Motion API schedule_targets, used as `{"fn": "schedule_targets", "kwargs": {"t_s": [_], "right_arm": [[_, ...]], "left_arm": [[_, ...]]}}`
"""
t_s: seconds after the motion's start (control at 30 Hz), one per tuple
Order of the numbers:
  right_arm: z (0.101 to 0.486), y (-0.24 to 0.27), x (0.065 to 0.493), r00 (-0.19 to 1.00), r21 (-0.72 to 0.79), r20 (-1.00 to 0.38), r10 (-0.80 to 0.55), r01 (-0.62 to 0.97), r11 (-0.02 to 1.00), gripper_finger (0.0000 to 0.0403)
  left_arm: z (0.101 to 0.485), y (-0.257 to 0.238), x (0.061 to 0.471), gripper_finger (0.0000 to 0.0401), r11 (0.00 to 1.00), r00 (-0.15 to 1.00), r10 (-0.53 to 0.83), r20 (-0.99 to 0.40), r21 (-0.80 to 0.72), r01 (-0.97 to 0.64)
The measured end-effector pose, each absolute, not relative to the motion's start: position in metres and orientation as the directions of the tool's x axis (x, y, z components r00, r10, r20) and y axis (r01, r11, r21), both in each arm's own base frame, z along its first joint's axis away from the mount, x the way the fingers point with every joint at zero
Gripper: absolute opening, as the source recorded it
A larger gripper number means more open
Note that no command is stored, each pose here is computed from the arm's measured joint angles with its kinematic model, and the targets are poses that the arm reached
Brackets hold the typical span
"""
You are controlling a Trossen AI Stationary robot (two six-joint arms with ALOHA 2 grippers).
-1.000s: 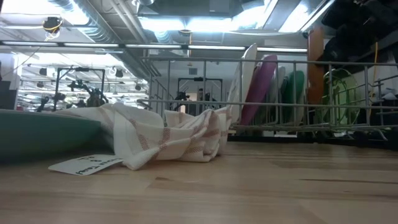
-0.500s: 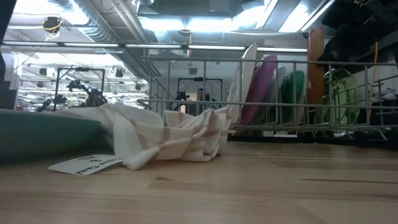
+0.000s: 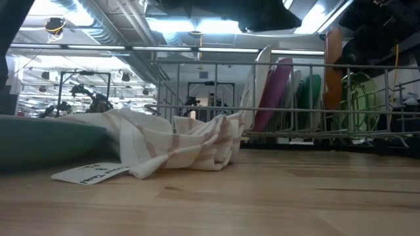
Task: Sort dishes
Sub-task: Put the brown plate into the dish rack
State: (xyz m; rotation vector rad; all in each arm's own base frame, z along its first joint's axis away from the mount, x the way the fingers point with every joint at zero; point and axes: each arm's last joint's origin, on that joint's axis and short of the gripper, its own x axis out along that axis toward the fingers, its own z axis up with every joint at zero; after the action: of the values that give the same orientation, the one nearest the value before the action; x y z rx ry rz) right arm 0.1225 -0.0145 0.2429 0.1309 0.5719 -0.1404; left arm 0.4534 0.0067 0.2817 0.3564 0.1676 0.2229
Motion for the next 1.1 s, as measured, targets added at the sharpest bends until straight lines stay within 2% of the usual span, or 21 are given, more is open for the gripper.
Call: {"fn": "schedule_targets", "kwargs": {"t_s": [0.13,0.4,0.57,0.7,1.1], "right_arm": [[0.243,-0.014,0.123,0.833,0.087,-0.547,-0.089,0.162,0.983,0.0088],[0.244,-0.015,0.122,0.837,0.037,-0.538,-0.100,0.142,0.989,0.0014],[0.244,-0.014,0.122,0.836,0.027,-0.540,-0.096,0.131,0.991,0.0026],[0.247,-0.014,0.120,0.837,0.009,-0.539,-0.093,0.116,0.993,0.0013],[0.285,-0.012,0.111,0.860,-0.043,-0.505,-0.073,0.059,0.997,0.0011]], "left_arm": [[0.282,-0.004,0.453,0.0123,0.918,0.967,0.220,-0.125,0.362,-0.162],[0.277,-0.024,0.452,0.0123,0.924,0.969,0.178,-0.173,0.369,-0.104],[0.277,-0.034,0.451,0.0123,0.925,0.971,0.157,-0.179,0.370,-0.082],[0.275,-0.038,0.451,0.0123,0.926,0.970,0.150,-0.191,0.372,-0.070],[0.275,-0.040,0.450,0.0123,0.935,0.970,0.145,-0.197,0.348,-0.069]]}}
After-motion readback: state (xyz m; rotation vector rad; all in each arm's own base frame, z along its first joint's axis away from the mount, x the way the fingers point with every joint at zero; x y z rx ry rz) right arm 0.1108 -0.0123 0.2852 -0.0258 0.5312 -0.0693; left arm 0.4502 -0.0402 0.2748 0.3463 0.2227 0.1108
